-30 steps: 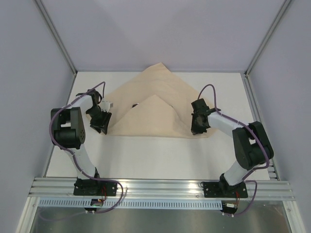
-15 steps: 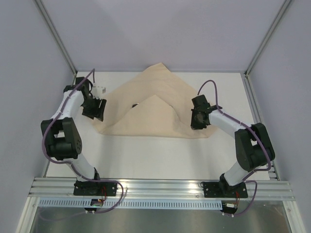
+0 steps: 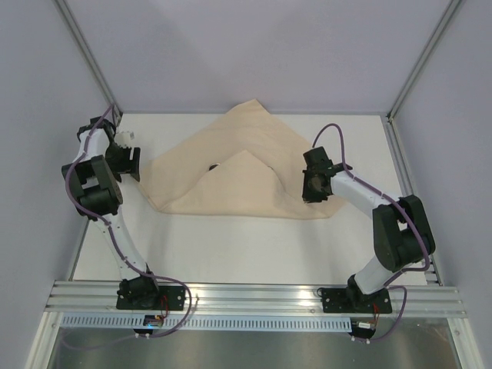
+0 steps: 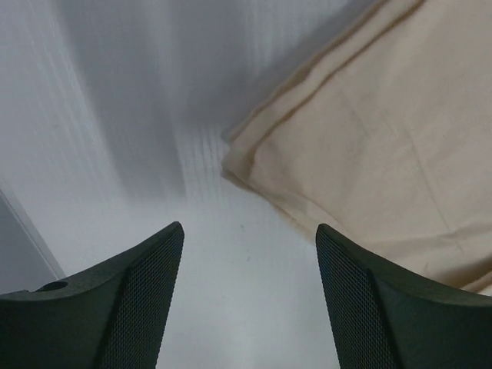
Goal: Prepare the surgical pack
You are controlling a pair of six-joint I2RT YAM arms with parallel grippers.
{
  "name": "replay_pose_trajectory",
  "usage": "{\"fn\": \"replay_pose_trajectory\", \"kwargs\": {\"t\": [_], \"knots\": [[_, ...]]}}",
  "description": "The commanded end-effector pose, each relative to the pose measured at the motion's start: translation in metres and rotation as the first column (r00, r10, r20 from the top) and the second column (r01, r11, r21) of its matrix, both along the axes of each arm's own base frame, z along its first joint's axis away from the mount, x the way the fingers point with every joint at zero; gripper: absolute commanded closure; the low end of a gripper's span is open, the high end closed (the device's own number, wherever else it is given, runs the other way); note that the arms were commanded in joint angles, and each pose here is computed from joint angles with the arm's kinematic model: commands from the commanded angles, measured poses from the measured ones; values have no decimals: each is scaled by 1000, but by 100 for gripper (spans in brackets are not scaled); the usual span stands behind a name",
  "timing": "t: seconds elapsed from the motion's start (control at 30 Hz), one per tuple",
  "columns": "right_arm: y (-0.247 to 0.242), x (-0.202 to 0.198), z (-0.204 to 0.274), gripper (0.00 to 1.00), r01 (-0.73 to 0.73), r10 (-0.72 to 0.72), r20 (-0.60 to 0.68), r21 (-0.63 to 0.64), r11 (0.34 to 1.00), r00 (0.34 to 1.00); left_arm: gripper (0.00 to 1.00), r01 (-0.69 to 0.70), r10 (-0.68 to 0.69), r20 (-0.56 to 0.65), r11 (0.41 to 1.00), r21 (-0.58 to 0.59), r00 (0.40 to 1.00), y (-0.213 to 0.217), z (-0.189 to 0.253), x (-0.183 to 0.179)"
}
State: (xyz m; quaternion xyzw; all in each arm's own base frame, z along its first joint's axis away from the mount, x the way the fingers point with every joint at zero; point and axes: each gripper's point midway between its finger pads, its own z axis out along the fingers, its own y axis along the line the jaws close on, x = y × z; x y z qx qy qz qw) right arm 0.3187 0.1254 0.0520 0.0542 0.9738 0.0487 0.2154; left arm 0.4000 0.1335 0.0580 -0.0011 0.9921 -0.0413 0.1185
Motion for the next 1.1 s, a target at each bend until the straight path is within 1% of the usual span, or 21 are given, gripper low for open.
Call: {"fn": "replay_pose_trajectory", "kwargs": {"t": [0.0, 0.03, 0.07, 0.13, 0.17, 0.27, 0.3, 0.37, 0.4, 0.47, 0.5, 0.57, 0.6, 0.67, 0.7, 0.8, 0.87, 0.9, 0.93, 1.0, 1.07], "knots": [[-3, 11, 19, 88, 8, -7, 50, -14, 1000, 999, 21, -45, 46, 2, 999, -23, 999, 10, 1, 13], [-3, 12, 20, 88, 8, -7, 50, -17, 1000, 999, 21, -39, 39, -7, 999, -38, 999, 8, -3, 15], [-3, 11, 18, 88, 8, -7, 44, -23, 1000, 999, 21, -30, 28, -17, 996, -84, 999, 2, -10, 17], [-5, 12, 18, 89, 13, -12, 43, -32, 999, 999, 22, -27, 25, -14, 991, -134, 1000, -7, -14, 20], [-5, 13, 18, 89, 14, -12, 45, -31, 999, 999, 24, -28, 27, -12, 990, -140, 1000, -8, -18, 22], [-5, 14, 18, 89, 16, -14, 43, -33, 999, 999, 40, -31, 29, -19, 988, -151, 999, -9, -26, 23], [-5, 14, 17, 89, 15, -13, 41, -35, 999, 999, 47, -28, 26, -16, 987, -161, 1000, -10, -26, 23], [-4, 17, 17, 89, 15, -13, 41, -36, 999, 999, 48, -30, 30, -2, 980, -197, 1000, -16, -27, 27], [-4, 17, 15, 89, 12, -10, 34, -40, 999, 999, 53, -34, 36, 6, 978, -208, 999, -18, -26, 29], [-3, 19, 16, 89, 13, -12, 35, -39, 999, 999, 57, -33, 37, 11, 973, -229, 999, -22, -29, 33], [-3, 19, 16, 89, 12, -11, 35, -40, 999, 999, 63, -40, 43, 7, 972, -231, 999, -20, -29, 33], [-3, 19, 17, 89, 11, -9, 39, -42, 999, 999, 71, -40, 40, -7, 976, -215, 999, -18, -36, 32], [-5, 19, 18, 89, 9, -7, 41, -48, 999, 999, 79, -40, 39, -11, 977, -211, 999, -18, -37, 32], [-6, 19, 18, 89, 7, -5, 40, -52, 999, 999, 88, -45, 43, -13, 979, -198, 999, -15, -39, 32], [-5, 19, 19, 89, 3, 0, 43, -52, 999, 999, 100, -48, 47, -13, 979, -197, 999, -15, -41, 32], [-6, 20, 21, 89, 2, 1, 46, -52, 999, 999, 100, -47, 51, 16, 980, -195, 999, -14, -33, 37], [-4, 22, 24, 89, -1, 3, 55, -43, 999, 998, 100, -40, 53, 59, 979, -198, 997, -17, -17, 39], [-2, 22, 24, 89, -4, 6, 59, -35, 999, 998, 100, -17, 34, 78, 979, -205, 996, -25, -10, 40], [-1, 24, 26, 89, -2, 4, 64, -29, 1000, 998, 100, 7, 16, 123, 982, -187, 992, -28, 10, 41], [2, 27, 32, 89, -5, 7, 83, -15, 1000, 997, 100, 56, -33, 138, 984, -169, 990, -42, 24, 34], [6, 31, 37, 89, -16, 16, 104, 1, 1000, 994, 100, 118, -88, 186, 980, -161, 979, -66, 51, 28]]}}
